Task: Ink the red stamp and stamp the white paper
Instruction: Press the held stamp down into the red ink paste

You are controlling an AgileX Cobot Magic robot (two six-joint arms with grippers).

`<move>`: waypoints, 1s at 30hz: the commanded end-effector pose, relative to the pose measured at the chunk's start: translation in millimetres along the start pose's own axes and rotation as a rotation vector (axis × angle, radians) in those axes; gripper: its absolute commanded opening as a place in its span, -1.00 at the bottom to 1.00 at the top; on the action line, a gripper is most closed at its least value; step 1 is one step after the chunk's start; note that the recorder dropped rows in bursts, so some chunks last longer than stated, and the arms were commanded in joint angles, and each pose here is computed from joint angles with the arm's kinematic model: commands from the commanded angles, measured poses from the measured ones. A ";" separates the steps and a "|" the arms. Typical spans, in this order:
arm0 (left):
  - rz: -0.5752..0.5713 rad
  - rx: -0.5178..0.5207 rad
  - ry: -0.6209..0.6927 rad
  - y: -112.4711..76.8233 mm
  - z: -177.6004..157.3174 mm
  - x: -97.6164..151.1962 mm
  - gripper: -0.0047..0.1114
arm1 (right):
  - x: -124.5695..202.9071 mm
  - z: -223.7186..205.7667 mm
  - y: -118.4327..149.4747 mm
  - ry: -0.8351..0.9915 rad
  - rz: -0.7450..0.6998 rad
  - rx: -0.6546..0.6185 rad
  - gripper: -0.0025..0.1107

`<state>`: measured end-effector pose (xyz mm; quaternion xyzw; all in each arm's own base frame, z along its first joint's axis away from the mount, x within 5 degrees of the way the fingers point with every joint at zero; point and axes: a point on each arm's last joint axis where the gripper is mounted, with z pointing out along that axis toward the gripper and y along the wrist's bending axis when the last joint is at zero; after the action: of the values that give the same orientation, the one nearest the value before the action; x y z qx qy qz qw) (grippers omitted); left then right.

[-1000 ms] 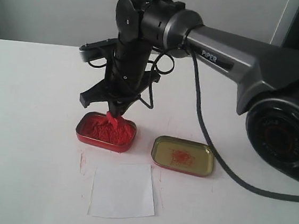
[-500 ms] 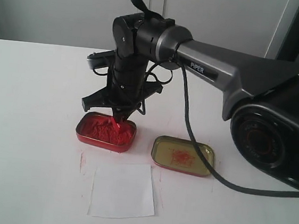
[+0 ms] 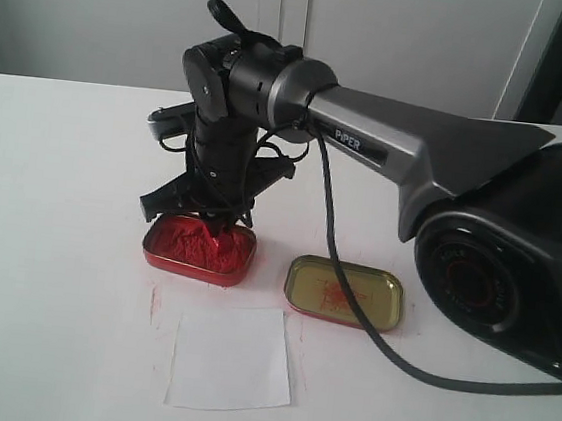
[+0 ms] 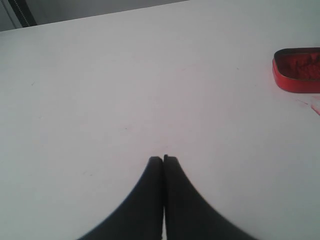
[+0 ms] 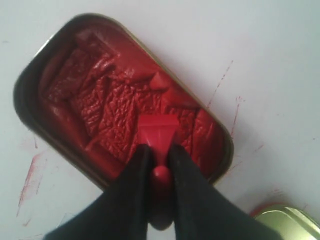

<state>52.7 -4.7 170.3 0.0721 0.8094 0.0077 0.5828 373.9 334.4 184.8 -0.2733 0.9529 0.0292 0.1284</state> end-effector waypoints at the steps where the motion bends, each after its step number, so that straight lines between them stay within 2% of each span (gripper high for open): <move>1: 0.000 -0.001 -0.009 0.0 0.2 0.1 -0.92 | -0.8 9.8 -1.2 0.002 0.004 0.014 -0.96; 4: 0.000 -0.001 -0.009 0.0 0.2 0.1 -0.92 | 2.4 30.3 -0.8 0.036 -0.001 0.023 -0.96; 7: 0.000 -0.001 -0.009 0.0 0.2 0.1 -0.92 | 14.4 60.8 -1.1 0.149 -0.005 0.045 -0.96; 12: 0.000 -0.001 -0.009 0.0 0.2 0.1 -0.92 | 24.9 82.5 -1.9 0.238 -0.008 0.064 -0.96; 30: 0.000 -0.001 -0.009 0.0 0.2 0.1 -0.92 | 26.1 85.2 -1.8 0.245 -0.003 0.065 -0.96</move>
<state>52.7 -4.7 170.5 0.0720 0.8088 0.0077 0.5836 378.5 336.8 145.0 -0.2743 0.9578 0.0001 0.0859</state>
